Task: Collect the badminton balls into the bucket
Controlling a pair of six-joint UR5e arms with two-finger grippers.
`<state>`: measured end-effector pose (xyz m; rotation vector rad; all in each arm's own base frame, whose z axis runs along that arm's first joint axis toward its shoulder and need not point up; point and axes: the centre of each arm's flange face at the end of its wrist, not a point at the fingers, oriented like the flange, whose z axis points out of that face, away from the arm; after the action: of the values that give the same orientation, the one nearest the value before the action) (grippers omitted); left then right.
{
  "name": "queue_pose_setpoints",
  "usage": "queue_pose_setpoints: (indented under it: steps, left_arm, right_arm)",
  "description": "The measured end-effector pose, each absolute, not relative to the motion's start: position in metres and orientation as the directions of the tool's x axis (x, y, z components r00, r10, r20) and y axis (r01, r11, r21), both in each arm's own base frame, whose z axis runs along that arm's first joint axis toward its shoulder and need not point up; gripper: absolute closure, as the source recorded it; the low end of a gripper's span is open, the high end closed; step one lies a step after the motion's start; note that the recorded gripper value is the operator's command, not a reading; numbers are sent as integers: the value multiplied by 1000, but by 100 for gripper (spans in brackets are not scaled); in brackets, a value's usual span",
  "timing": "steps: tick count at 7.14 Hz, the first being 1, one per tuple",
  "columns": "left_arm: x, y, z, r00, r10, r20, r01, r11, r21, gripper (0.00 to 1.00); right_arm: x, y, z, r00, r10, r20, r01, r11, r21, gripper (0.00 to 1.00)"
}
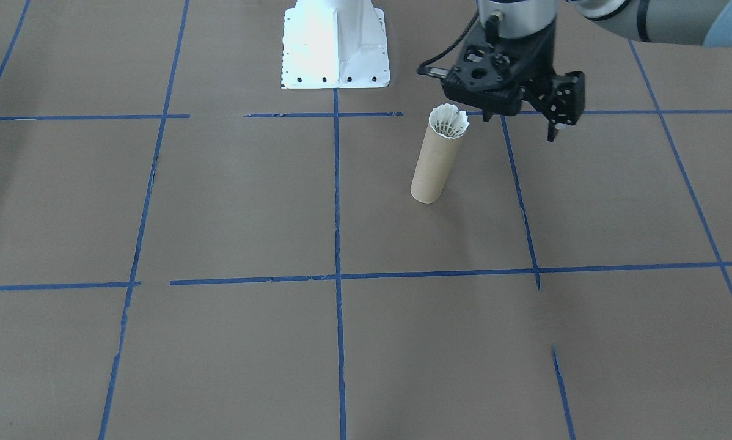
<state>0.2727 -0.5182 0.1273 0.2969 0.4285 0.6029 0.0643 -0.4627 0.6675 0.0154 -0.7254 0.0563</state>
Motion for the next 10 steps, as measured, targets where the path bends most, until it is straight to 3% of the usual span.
queue_pose_setpoints:
  steps: [2, 4, 7, 10]
  left_arm:
    - [201, -583, 238, 732, 572, -370, -402, 801, 444, 0]
    - [133, -601, 352, 723, 488, -490, -332, 867, 373, 0]
    - [22, -552, 493, 724, 260, -639, -194, 966, 173, 0]
    - [-30, -497, 580, 717, 101, -690, -112, 993, 29, 0]
  right_arm:
    - [64, -463, 667, 747, 46, 663, -57, 998, -5, 0]
    - [64, -463, 667, 747, 46, 663, -57, 998, -5, 0]
    - [64, -463, 667, 747, 46, 663, -57, 998, -5, 0]
    - [64, -463, 667, 747, 46, 664, -57, 998, -5, 0]
